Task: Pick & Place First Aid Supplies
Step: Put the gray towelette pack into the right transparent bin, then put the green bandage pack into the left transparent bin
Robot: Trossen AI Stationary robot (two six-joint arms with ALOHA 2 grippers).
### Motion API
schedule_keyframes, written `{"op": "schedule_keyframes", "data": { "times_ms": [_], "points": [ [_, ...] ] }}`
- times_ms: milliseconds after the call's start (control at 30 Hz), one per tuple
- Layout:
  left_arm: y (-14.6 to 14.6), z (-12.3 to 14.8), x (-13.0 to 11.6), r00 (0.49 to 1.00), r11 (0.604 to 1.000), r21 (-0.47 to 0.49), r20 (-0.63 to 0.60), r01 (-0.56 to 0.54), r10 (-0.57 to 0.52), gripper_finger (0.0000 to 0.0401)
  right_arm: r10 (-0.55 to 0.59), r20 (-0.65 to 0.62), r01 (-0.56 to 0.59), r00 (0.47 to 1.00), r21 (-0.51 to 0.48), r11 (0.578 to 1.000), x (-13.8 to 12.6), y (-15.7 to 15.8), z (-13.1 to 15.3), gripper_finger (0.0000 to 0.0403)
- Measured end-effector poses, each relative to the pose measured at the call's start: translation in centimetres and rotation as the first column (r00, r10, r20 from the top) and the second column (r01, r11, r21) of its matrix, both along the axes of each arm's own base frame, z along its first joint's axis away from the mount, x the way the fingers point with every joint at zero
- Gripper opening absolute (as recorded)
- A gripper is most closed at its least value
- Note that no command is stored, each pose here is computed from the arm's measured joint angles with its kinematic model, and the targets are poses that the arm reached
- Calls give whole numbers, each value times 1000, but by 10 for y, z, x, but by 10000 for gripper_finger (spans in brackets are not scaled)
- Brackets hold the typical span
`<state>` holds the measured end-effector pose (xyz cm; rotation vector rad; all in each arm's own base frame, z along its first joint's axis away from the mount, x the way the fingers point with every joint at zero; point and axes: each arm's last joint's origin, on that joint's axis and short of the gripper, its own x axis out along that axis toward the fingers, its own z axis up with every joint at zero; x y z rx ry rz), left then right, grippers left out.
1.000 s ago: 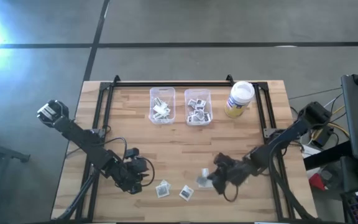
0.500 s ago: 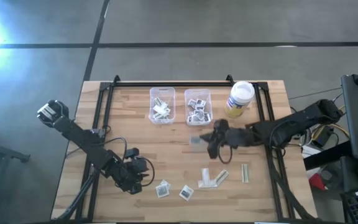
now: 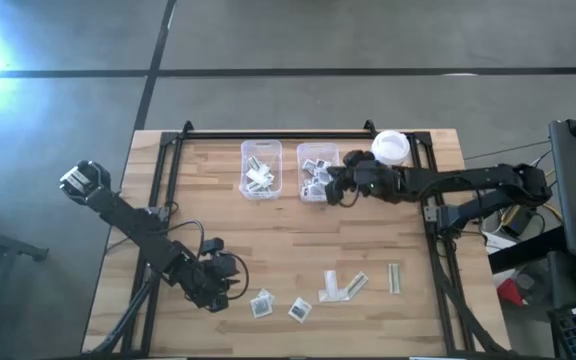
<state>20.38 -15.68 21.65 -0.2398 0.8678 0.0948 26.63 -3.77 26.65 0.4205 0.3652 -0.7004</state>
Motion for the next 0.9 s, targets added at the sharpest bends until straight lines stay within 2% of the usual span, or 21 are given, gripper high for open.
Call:
{"op": "schedule_keyframes", "data": {
  "times_ms": [233,567,733,900],
  "points": [
    [0,0,0,1000,1000,0,0,0,0,106,-41,-82,41,996,-7,999,8,-16,-18,8],
    [0,0,0,1000,1000,0,0,0,0,106,-48,-222,54,974,22,998,27,-20,-60,8],
    [0,0,0,1000,1000,0,0,0,0,106,-54,-235,63,970,32,998,29,-21,-65,8],
    [0,0,0,1000,1000,0,0,0,0,106,-56,-216,64,975,32,997,27,-20,-60,9]
  ]
}}
